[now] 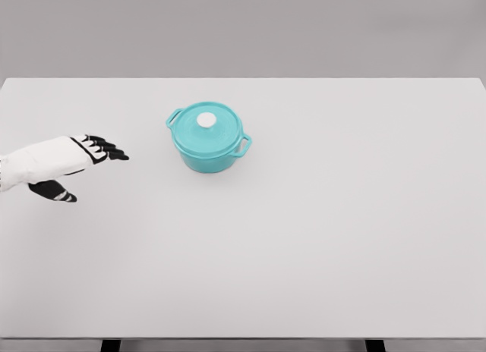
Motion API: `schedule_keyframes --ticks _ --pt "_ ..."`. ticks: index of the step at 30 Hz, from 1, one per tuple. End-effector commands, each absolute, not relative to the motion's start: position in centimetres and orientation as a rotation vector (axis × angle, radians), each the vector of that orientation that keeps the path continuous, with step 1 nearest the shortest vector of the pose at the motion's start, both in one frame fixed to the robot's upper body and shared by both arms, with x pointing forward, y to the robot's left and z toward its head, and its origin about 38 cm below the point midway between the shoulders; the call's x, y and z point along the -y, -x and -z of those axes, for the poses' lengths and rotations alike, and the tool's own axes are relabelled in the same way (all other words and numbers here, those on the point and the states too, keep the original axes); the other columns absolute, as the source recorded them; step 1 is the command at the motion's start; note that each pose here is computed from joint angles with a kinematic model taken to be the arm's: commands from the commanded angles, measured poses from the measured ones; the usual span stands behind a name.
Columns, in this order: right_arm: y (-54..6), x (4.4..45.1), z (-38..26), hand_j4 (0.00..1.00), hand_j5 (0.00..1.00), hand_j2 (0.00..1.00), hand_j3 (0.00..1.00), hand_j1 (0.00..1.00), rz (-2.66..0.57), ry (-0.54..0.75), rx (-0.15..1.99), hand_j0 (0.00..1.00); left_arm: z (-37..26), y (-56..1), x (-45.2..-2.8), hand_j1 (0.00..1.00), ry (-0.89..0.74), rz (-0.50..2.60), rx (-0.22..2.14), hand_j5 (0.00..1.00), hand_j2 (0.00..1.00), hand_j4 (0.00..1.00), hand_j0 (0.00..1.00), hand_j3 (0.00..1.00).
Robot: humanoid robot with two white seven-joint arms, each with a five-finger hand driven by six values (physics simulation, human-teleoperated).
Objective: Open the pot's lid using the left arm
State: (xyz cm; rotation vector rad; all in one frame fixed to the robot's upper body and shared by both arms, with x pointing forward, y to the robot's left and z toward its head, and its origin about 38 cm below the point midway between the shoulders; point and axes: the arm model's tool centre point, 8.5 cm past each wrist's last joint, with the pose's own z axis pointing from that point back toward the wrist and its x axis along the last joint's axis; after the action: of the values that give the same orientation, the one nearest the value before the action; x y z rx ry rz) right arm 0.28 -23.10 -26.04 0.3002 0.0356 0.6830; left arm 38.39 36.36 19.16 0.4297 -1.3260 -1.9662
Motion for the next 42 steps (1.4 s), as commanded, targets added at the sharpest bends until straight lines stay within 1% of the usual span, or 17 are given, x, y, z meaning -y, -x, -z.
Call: schedule_keyframes --ticks 1,7,11,13,14,15,16,18,19,21,23,25,27,32,35,38,42 --pt "-0.3 23.1 26.0 1.00 1.00 1.00 1.00 1.00 -0.678 -0.300 -0.035 1.00 -18.7 -38.4 -36.0 1.00 -0.417 1.967 1.329 1.00 1.00 1.00 1.00 1.00" --pt "0.2 23.1 26.0 1.00 1.00 1.00 1.00 1.00 -0.682 -0.302 -0.045 1.00 -18.9 -38.5 -35.8 1.00 -0.422 1.970 1.337 1.00 1.00 1.00 1.00 1.00" --pt "0.2 23.1 26.0 1.00 1.00 1.00 1.00 1.00 -0.682 -0.302 -0.045 1.00 -19.3 -38.9 -34.7 1.00 -0.421 1.966 1.380 1.00 1.00 1.00 1.00 1.00" --pt "0.2 23.1 26.0 1.00 1.00 1.00 1.00 1.00 -0.681 -0.302 -0.045 1.00 -19.7 -39.7 -32.7 1.00 -0.403 1.979 1.432 1.00 1.00 1.00 1.00 1.00" --pt "0.2 23.1 26.0 1.00 1.00 1.00 1.00 1.00 -0.682 -0.302 -0.045 1.00 -19.1 -39.9 -31.0 1.00 -0.350 2.026 1.423 1.00 1.00 1.00 1.00 1.00" --pt "0.2 23.1 26.0 1.00 1.00 1.00 1.00 1.00 -0.682 -0.302 -0.045 1.00 -19.8 -41.3 -29.3 1.00 -0.344 2.072 1.396 1.00 1.00 1.00 1.00 1.00" --pt "0.2 23.1 26.0 1.00 1.00 1.00 1.00 1.00 -0.682 -0.302 -0.045 1.00 -18.9 -43.0 -27.9 1.00 -0.315 2.153 1.288 1.00 1.00 1.00 1.00 1.00" --pt "0.2 23.1 26.0 1.00 1.00 1.00 1.00 1.00 -0.682 -0.302 -0.045 1.00 -19.1 -43.8 -26.0 1.00 -0.284 2.317 1.208 1.00 1.00 1.00 1.00 1.00" --pt "0.2 23.1 26.0 1.00 1.00 1.00 1.00 1.00 -0.682 -0.302 -0.045 1.00 -19.6 -44.4 -25.1 1.00 -0.291 2.344 1.197 1.00 1.00 1.00 1.00 1.00" --pt "0.2 23.1 26.0 1.00 1.00 1.00 1.00 1.00 -0.682 -0.302 -0.045 1.00 -22.6 -46.5 -22.3 1.00 -0.369 2.323 1.242 1.00 1.00 1.00 1.00 1.00" --pt "0.2 23.1 26.0 1.00 1.00 1.00 1.00 1.00 -0.682 -0.302 -0.045 1.00 -24.9 -47.4 -20.4 1.00 -0.420 2.334 1.277 1.00 1.00 1.00 1.00 1.00" --pt "0.2 23.1 26.0 1.00 1.00 1.00 1.00 1.00 -0.682 -0.302 -0.045 1.00 -26.3 -48.2 -17.7 1.00 -0.448 2.318 1.301 1.00 1.00 1.00 1.00 1.00" --pt "0.2 23.1 26.0 1.00 1.00 1.00 1.00 1.00 -0.682 -0.302 -0.045 1.00 -26.7 -49.3 -16.3 1.00 -0.447 2.301 1.315 1.00 1.00 1.00 1.00 1.00" --pt "0.2 23.1 26.0 1.00 1.00 1.00 1.00 1.00 -0.682 -0.302 -0.045 1.00 -24.6 -52.2 -17.8 1.00 -0.434 2.195 1.223 1.00 1.00 1.00 1.00 1.00" --pt "0.2 23.1 26.0 1.00 1.00 1.00 1.00 1.00 -0.682 -0.302 -0.045 1.00 -24.2 -52.2 -17.9 1.00 -0.429 2.201 1.209 1.00 1.00 1.00 1.00 1.00" --pt "0.2 23.1 26.0 1.00 1.00 1.00 1.00 1.00 -0.682 -0.302 -0.045 1.00 -23.9 -52.1 -17.6 0.94 -0.427 2.220 1.192 0.94 0.94 0.94 0.94 0.94" --pt "0.2 23.1 26.0 1.00 1.00 1.00 1.00 1.00 -0.682 -0.302 -0.045 1.00 -24.9 -52.2 -17.3 0.93 -0.405 2.207 1.230 0.93 0.93 0.93 0.93 0.93"
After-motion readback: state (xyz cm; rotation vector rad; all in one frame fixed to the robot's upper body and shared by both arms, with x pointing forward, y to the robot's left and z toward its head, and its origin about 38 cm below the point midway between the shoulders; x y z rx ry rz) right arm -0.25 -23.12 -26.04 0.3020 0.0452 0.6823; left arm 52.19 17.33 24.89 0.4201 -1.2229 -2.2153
